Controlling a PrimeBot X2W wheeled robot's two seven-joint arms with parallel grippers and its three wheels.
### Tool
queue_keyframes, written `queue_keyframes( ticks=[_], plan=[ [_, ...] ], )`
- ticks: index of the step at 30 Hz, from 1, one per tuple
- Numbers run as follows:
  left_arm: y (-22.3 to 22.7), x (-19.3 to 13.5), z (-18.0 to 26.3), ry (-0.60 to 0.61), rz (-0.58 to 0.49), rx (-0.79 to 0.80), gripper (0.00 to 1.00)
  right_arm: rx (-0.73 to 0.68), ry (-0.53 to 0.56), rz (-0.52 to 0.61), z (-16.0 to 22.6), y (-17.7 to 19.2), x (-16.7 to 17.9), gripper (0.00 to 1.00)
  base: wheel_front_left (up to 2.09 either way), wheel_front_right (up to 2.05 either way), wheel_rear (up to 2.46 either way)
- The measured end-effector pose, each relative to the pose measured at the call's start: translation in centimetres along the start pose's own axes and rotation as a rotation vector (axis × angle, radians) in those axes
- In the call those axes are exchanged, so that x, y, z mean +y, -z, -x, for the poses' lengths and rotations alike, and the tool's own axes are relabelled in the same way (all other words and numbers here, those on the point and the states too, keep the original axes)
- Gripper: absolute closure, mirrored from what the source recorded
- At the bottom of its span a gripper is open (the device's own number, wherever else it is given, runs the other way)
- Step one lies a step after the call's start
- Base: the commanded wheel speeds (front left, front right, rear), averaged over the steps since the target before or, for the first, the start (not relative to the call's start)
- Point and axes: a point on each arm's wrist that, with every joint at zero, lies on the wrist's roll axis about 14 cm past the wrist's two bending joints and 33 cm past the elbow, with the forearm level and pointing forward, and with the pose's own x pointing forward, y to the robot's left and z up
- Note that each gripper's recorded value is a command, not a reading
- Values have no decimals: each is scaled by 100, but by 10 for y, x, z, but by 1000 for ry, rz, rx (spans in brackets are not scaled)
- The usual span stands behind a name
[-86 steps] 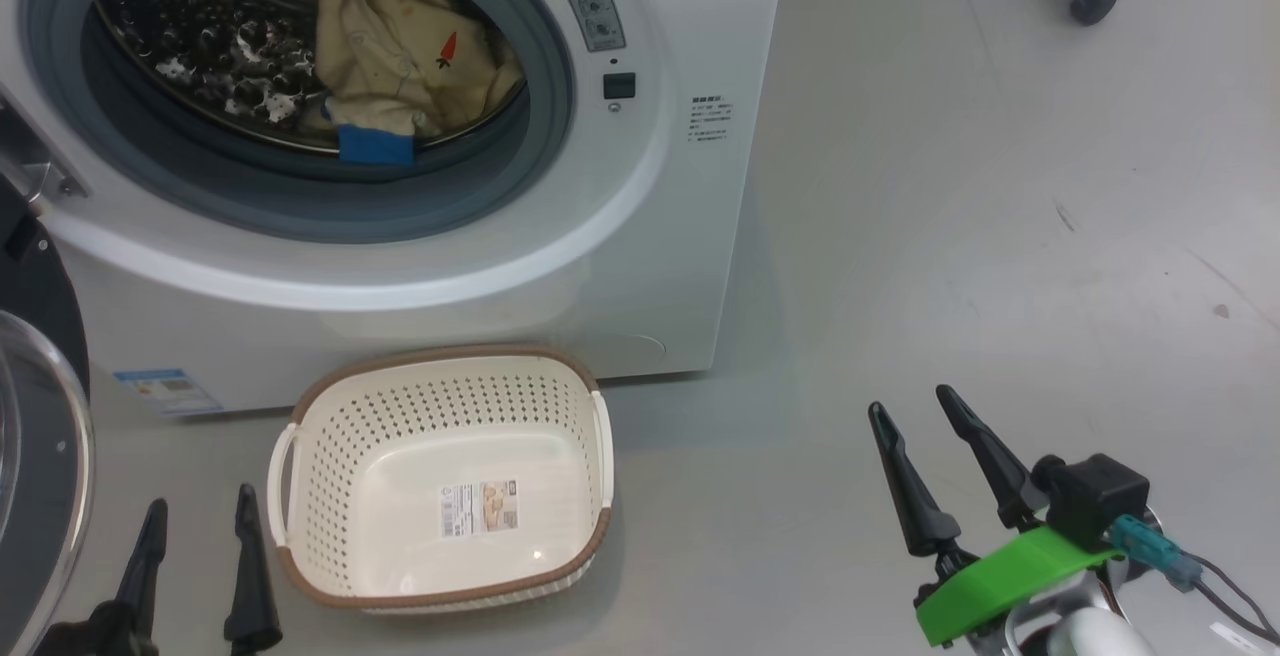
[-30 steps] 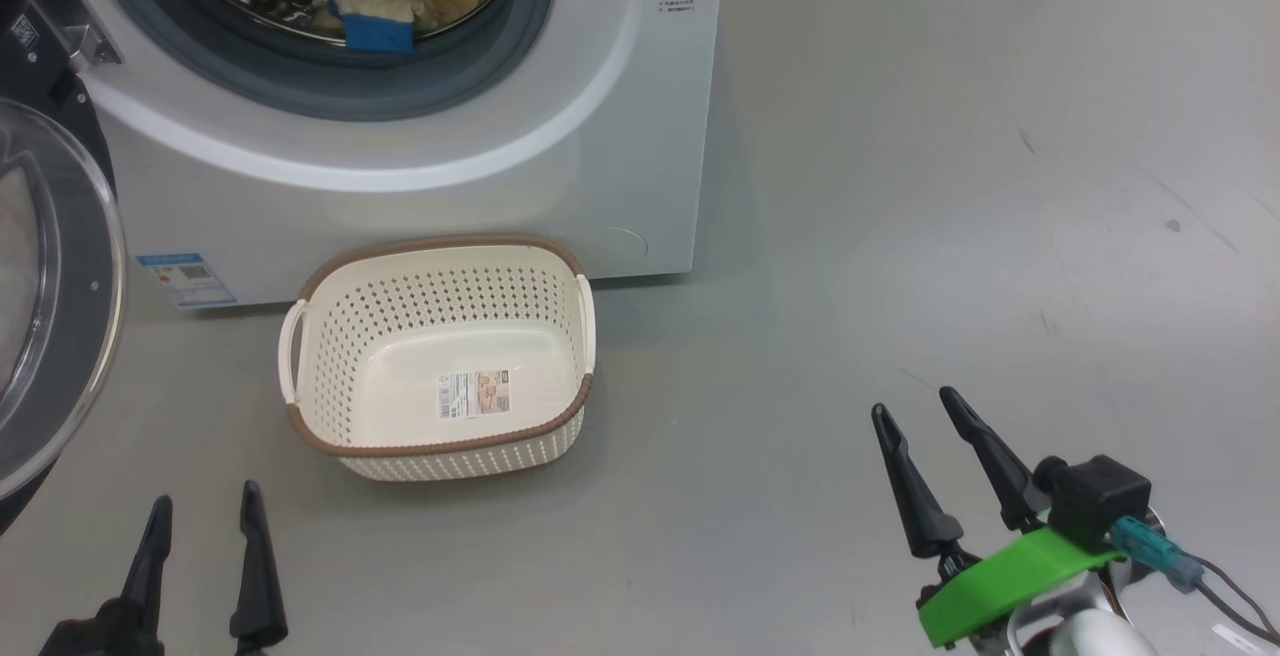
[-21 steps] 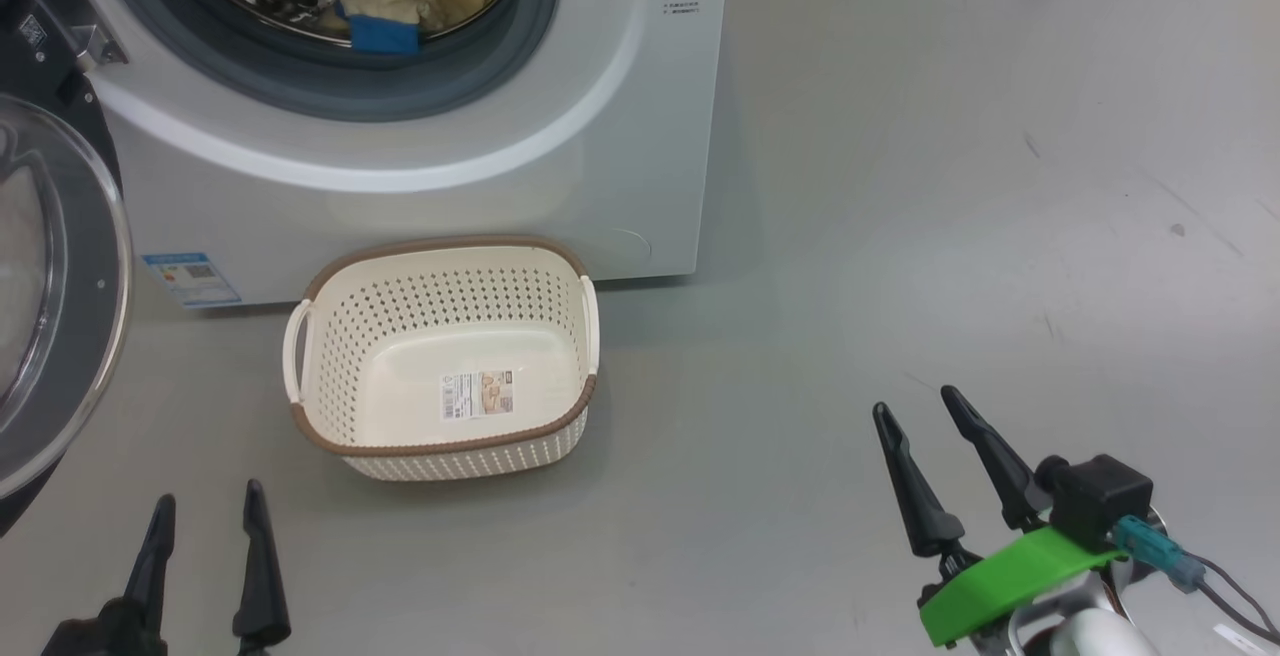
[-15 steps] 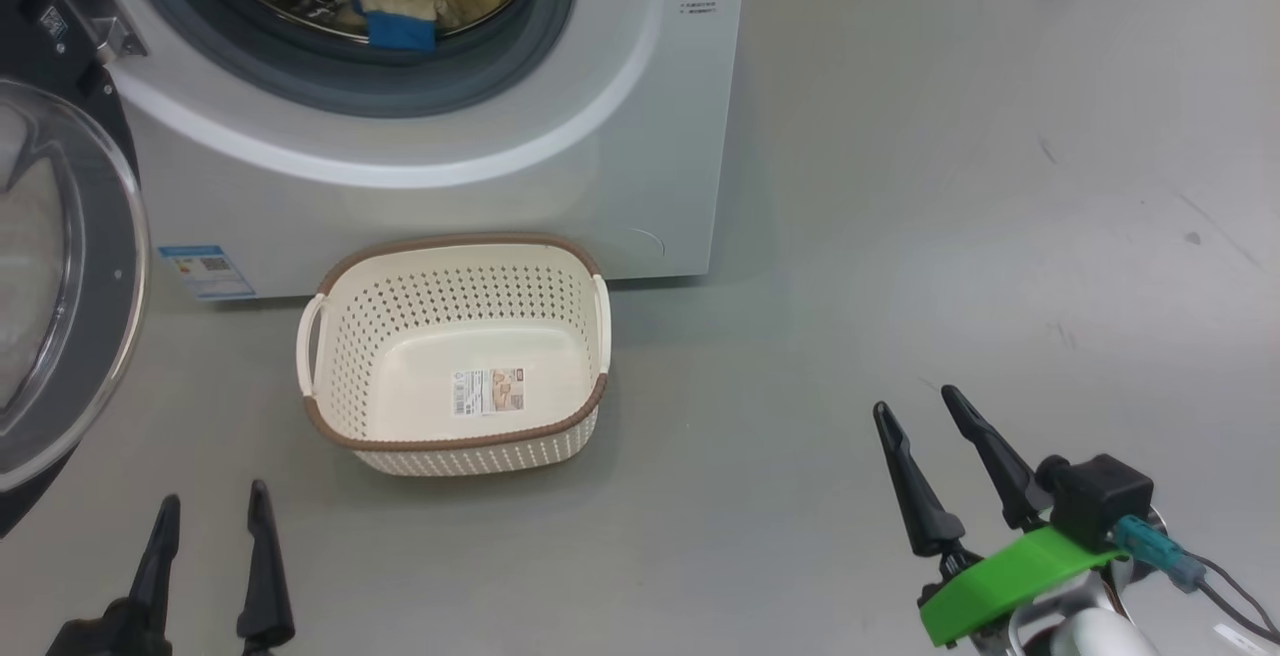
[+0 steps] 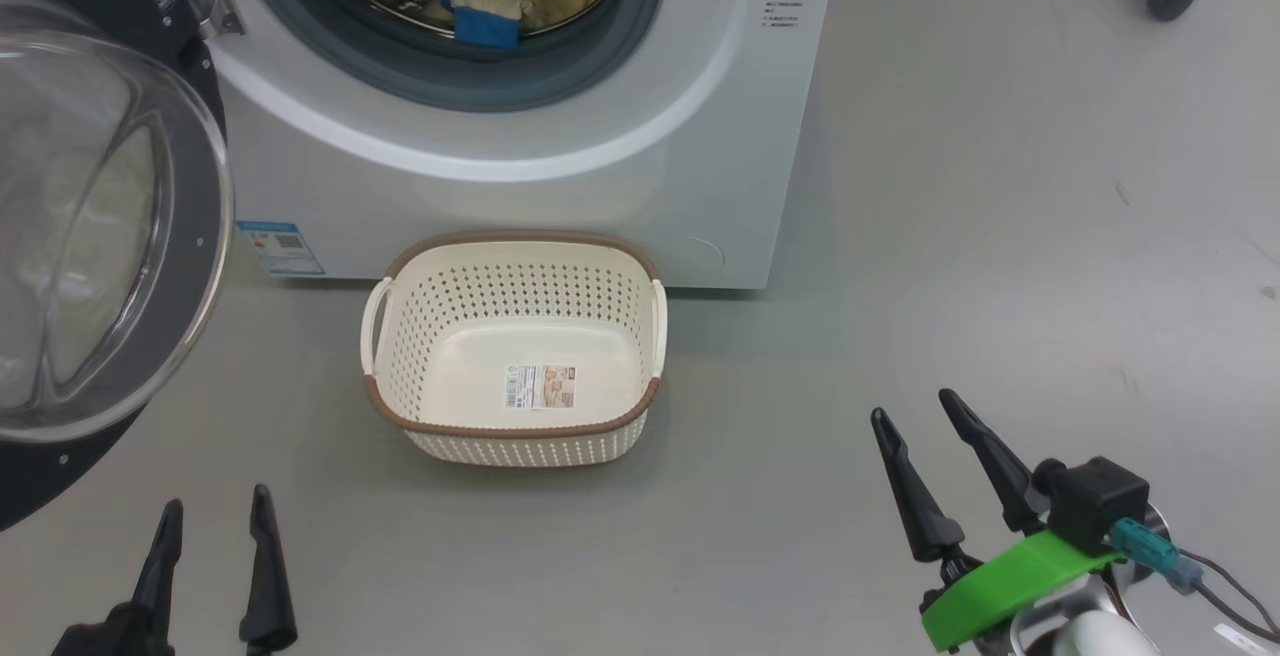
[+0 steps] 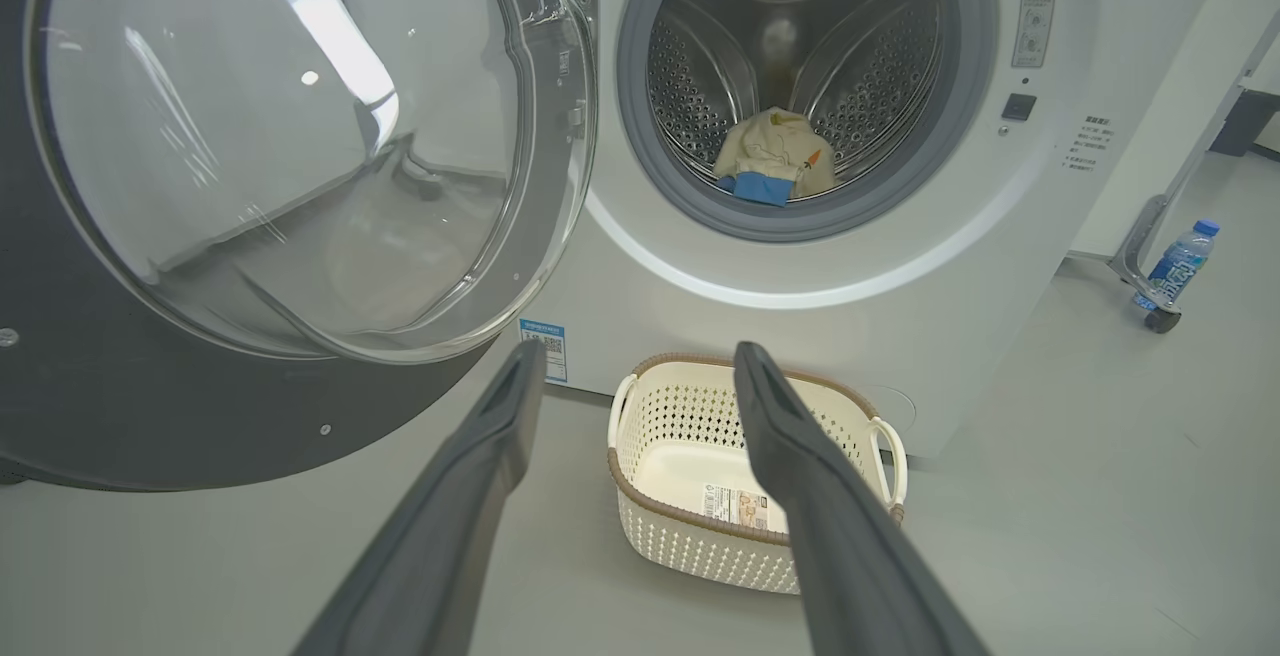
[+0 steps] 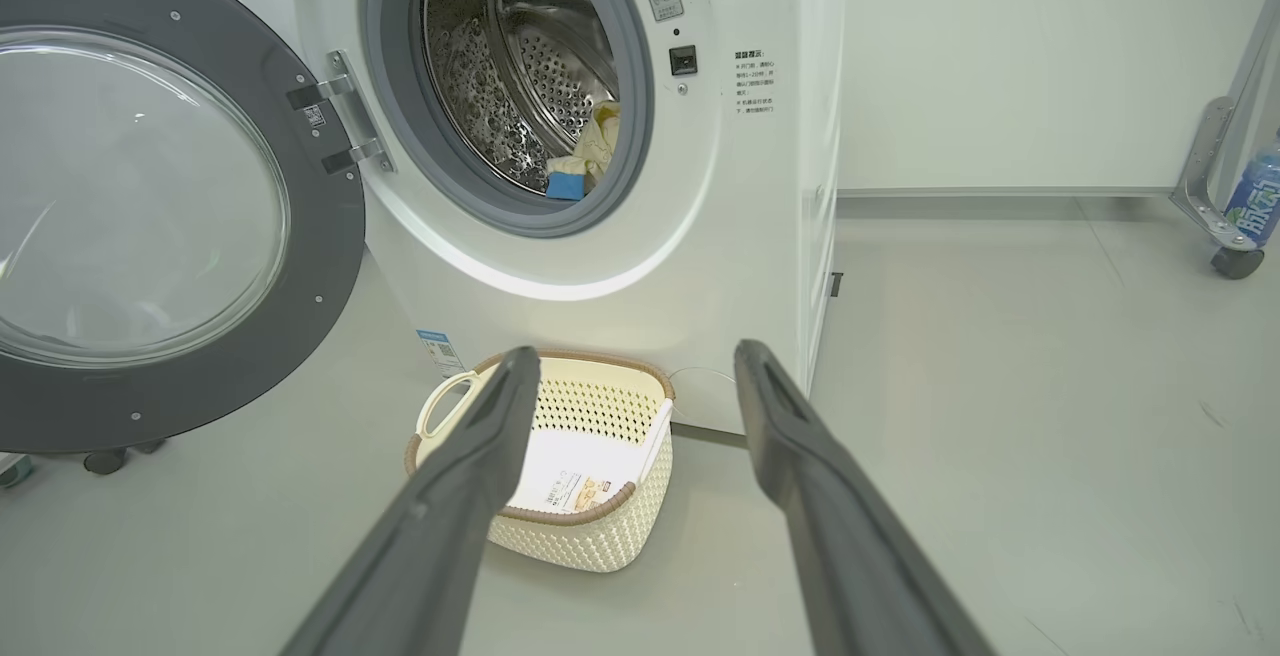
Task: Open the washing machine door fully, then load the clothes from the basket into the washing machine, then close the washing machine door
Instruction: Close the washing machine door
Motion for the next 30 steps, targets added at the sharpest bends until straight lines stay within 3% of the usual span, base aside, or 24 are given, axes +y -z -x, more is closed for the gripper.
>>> queue_keyframes(
  ticks=[30],
  plan=[
    [-1, 63, 53, -254, 27, -6, 0, 59, -236, -3, -37, 20, 63, 0, 0, 0, 0]
  ],
)
